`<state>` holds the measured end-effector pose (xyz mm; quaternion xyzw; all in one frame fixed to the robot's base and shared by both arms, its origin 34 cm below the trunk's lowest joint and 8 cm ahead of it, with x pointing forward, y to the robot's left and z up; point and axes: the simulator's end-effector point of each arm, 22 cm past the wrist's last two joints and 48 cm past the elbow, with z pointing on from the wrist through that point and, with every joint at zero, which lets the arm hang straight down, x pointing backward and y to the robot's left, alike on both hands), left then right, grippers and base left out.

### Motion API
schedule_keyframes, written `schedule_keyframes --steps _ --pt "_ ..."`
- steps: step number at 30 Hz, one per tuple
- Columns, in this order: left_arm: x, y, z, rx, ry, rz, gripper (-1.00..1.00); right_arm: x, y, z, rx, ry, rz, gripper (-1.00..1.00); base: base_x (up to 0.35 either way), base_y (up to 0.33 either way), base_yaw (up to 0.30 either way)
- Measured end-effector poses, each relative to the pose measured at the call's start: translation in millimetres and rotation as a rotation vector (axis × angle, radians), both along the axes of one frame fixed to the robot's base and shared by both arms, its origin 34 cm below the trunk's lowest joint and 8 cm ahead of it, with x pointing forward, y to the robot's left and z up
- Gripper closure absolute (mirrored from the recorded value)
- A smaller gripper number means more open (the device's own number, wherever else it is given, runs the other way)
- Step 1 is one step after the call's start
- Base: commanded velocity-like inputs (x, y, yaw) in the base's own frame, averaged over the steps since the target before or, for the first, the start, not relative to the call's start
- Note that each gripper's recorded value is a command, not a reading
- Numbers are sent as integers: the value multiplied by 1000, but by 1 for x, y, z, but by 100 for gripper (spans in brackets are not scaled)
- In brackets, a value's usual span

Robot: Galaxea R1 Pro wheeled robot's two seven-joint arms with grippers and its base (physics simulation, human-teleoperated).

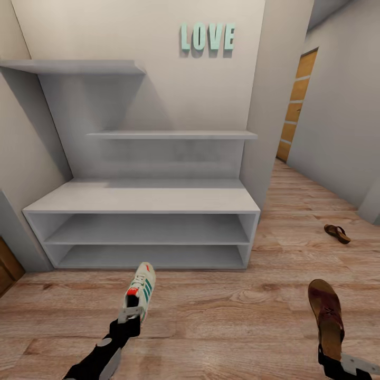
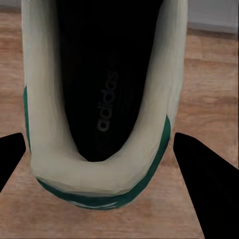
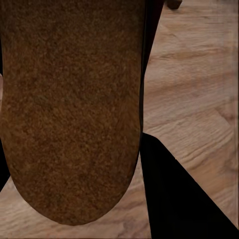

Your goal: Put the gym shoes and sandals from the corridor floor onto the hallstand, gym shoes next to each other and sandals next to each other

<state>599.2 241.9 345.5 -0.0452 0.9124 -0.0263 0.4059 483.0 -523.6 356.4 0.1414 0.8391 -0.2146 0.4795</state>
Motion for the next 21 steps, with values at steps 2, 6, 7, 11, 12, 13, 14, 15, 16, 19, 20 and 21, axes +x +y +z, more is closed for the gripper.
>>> schedule_keyframes --steps 2,6,7,11,12,13,14,15,16,19,20,21 --pt "25 -15 19 -15 0 -16 100 0 -13 5 6 -11 -7 100 0 0 0" --pt "67 -34 52 -20 43 -56 100 0 -27 11 33 -35 -19 100 0 0 0" --pt "78 -37 62 -18 59 -67 100 -1 -29 12 37 -39 -23 100 0 0 0" --pt "105 -40 90 -9 70 -82 100 0 -31 13 44 -45 -27 100 0 0 0" --pt "115 -40 101 -6 63 -85 100 0 -30 13 46 -46 -27 100 0 0 0" --pt "120 -39 107 -5 58 -86 100 0 -30 12 47 -47 -27 100 0 0 0" --pt "128 -37 115 2 50 -84 100 0 -29 12 48 -48 -27 100 0 0 0" --pt "131 -36 118 5 47 -82 100 0 -28 12 49 -48 -26 100 0 0 0" --pt "135 -33 123 12 44 -76 100 0 -28 12 49 -48 -26 100 0 0 0" --pt "136 -22 124 51 48 -43 100 1 -27 11 50 -47 -23 100 0 0 0" --pt "136 -20 123 56 49 -37 100 1 -27 11 50 -47 -22 100 9 0 0" --pt "135 -15 123 73 51 -23 100 1 -26 11 51 -47 -20 100 67 -32 0"
